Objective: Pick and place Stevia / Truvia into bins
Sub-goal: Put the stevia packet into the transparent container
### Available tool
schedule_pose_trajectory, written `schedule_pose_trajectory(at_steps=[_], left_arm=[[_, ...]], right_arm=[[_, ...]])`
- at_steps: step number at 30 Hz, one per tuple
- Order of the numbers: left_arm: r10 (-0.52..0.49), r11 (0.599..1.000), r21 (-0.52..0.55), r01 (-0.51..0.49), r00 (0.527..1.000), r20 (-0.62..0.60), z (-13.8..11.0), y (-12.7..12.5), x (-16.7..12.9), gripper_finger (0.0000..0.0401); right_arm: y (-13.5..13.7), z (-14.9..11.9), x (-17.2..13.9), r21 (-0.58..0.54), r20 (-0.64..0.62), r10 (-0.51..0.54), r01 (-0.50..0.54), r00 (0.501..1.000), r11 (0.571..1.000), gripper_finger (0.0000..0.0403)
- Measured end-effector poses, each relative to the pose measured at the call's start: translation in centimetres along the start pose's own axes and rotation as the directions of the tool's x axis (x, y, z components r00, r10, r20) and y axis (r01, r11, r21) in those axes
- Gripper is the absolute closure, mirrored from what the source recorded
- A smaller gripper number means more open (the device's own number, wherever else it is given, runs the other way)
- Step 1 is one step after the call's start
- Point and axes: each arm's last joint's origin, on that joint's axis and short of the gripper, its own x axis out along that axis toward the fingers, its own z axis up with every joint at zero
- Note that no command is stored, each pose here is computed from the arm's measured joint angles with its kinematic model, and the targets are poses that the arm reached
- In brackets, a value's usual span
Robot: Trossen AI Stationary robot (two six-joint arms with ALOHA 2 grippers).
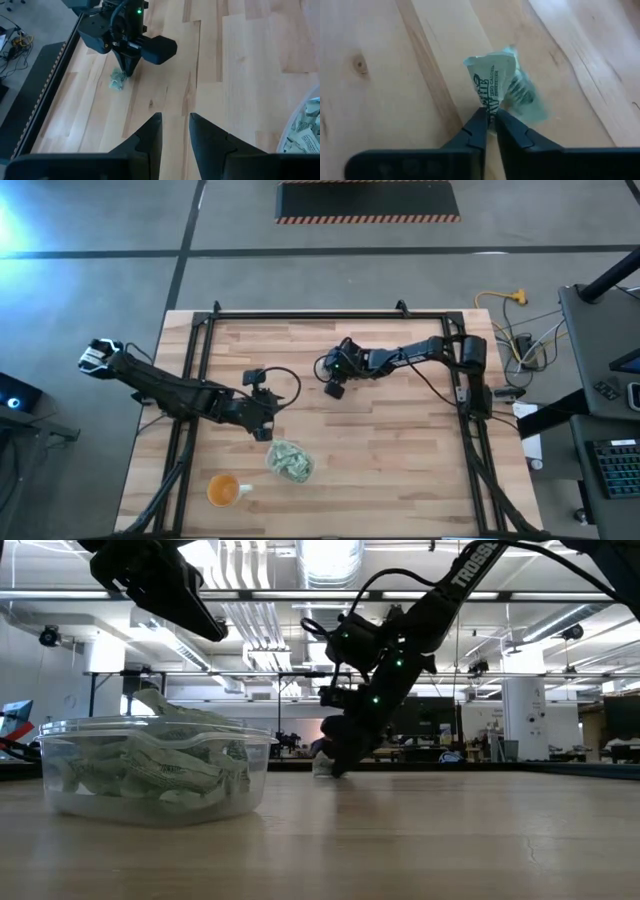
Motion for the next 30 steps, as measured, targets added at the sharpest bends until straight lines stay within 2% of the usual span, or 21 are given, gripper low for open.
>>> schedule_pose_trajectory(at_steps=[2,8,10,13,16,20,22,23,30], left_arm=[[0.0,1.0,0.0,0.0,1.0,0.0,0.0,0.0,0.0,0.032],[-0.016,1.0,0.002,0.016,1.0,-0.008,-0.2,-0.1,0.1,0.032],[-0.018,1.0,0.004,0.018,1.0,-0.01,-0.3,-0.1,0.1,0.032],[-0.018,1.0,0.007,0.018,1.0,-0.015,-0.4,-0.1,0.2,0.032],[-0.018,1.0,0.006,0.018,1.0,-0.014,-0.4,-0.1,0.2,0.032],[-0.019,1.0,0.005,0.019,1.0,-0.013,-0.4,-0.1,0.2,0.032],[-0.02,1.0,0.006,0.02,1.0,-0.013,-0.4,-0.1,0.2,0.032],[-0.021,1.0,0.006,0.021,1.0,-0.013,-0.4,-0.1,0.2,0.032],[0.005,1.0,0.02,-0.004,1.0,-0.03,-0.6,0.0,0.1,0.032]], right_arm=[[0.0,0.1,-0.1,-0.01,0.003,0.011,-0.011,1.0,1.0,0.0384],[0.6,0.7,-2.2,-0.034,0.012,0.039,-0.039,0.999,0.999,0.0388],[1.1,1.0,-3.4,-0.061,0.024,0.072,-0.07,0.997,0.996,0.0388],[2.4,1.2,-4.9,-0.139,0.031,0.174,-0.168,0.984,0.976,0.0389],[4.3,1.4,-6.1,-0.253,0.044,0.337,-0.316,0.94,0.914,0.0389],[6.9,1.2,-7.3,-0.435,0.029,0.548,-0.483,0.836,0.76,0.0389],[8.1,1.2,-7.9,-0.508,0.018,0.611,-0.519,0.791,0.687,0.0389],[8.7,1.3,-8.2,-0.535,0.018,0.627,-0.523,0.779,0.664,0.0389],[12.5,1.8,-10.4,-0.604,0.049,0.695,-0.533,0.718,0.593,0.039]])
